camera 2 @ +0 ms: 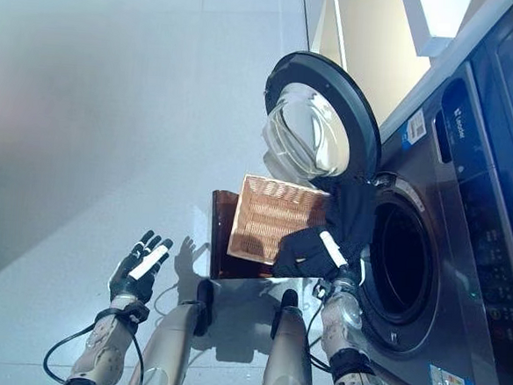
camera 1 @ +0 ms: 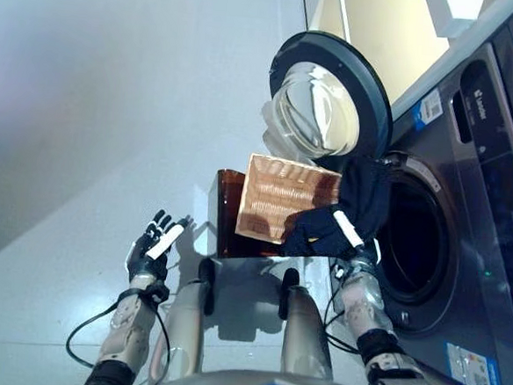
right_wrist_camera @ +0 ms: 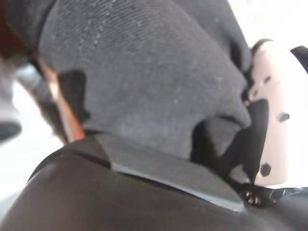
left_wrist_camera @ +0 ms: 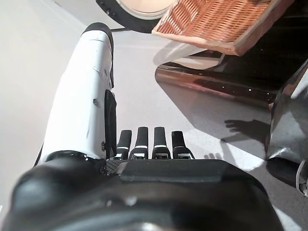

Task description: Pick up the clothes and place them into the washing machine

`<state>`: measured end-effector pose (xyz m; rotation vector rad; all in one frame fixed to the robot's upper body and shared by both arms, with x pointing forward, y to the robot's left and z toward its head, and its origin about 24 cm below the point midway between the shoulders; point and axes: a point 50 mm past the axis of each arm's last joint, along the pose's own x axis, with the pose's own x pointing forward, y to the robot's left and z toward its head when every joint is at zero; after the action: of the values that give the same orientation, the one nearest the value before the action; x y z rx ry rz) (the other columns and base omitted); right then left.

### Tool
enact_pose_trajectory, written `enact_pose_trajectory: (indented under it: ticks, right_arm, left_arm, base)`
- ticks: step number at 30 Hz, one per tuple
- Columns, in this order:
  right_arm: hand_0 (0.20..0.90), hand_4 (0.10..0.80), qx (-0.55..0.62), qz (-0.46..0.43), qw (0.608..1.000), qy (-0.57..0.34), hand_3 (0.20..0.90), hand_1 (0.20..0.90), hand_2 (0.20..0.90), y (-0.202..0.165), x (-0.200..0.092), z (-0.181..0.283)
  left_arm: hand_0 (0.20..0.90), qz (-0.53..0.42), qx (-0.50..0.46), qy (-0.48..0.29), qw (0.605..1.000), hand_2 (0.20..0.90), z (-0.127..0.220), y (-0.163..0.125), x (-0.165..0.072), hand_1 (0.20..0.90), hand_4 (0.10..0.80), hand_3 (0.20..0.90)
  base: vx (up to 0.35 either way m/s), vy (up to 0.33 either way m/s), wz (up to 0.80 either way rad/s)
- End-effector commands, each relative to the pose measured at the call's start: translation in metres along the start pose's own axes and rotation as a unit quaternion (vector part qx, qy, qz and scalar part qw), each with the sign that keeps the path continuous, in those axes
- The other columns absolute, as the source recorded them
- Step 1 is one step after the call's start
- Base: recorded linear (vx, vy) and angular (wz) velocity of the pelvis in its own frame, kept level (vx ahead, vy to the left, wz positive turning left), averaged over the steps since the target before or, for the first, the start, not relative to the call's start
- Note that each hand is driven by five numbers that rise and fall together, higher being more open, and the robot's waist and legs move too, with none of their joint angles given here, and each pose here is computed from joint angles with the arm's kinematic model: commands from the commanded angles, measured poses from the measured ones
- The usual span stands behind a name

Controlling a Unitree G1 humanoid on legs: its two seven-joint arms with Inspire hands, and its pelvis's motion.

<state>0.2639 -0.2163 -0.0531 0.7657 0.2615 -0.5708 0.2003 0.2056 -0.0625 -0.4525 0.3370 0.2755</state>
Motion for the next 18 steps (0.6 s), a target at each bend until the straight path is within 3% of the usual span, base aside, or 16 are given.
enact_pose_trajectory:
  ticks: [1, 10, 18]
  right_arm:
    - [0.200, 0.300, 0.107, 0.009, 0.988, -0.110, 0.200, 0.200, 0.200, 0.020, 0.011, 0.040]
    - [0.200, 0.300, 0.225, -0.067, 0.963, -0.132, 0.200, 0.200, 0.200, 0.023, 0.029, 0.065]
    - [0.200, 0.300, 0.319, -0.142, 0.920, -0.179, 0.200, 0.200, 0.200, -0.005, 0.031, 0.089]
  left_arm:
    - [0.900, -0.040, 0.029, -0.069, 0.996, 0.900, 0.024, -0.009, 0.000, 0.900, 0.800, 0.900]
    - [0.900, -0.066, 0.028, -0.063, 0.995, 0.900, 0.026, -0.014, 0.000, 0.900, 0.800, 0.900]
    - [0.900, -0.066, 0.034, -0.050, 0.996, 0.900, 0.021, -0.012, 0.001, 0.900, 0.800, 0.900]
  base:
    - [-0.045, 0.020, 0.02]
    - [-0.030, 0.016, 0.08]
    - [-0.003, 0.003, 0.00]
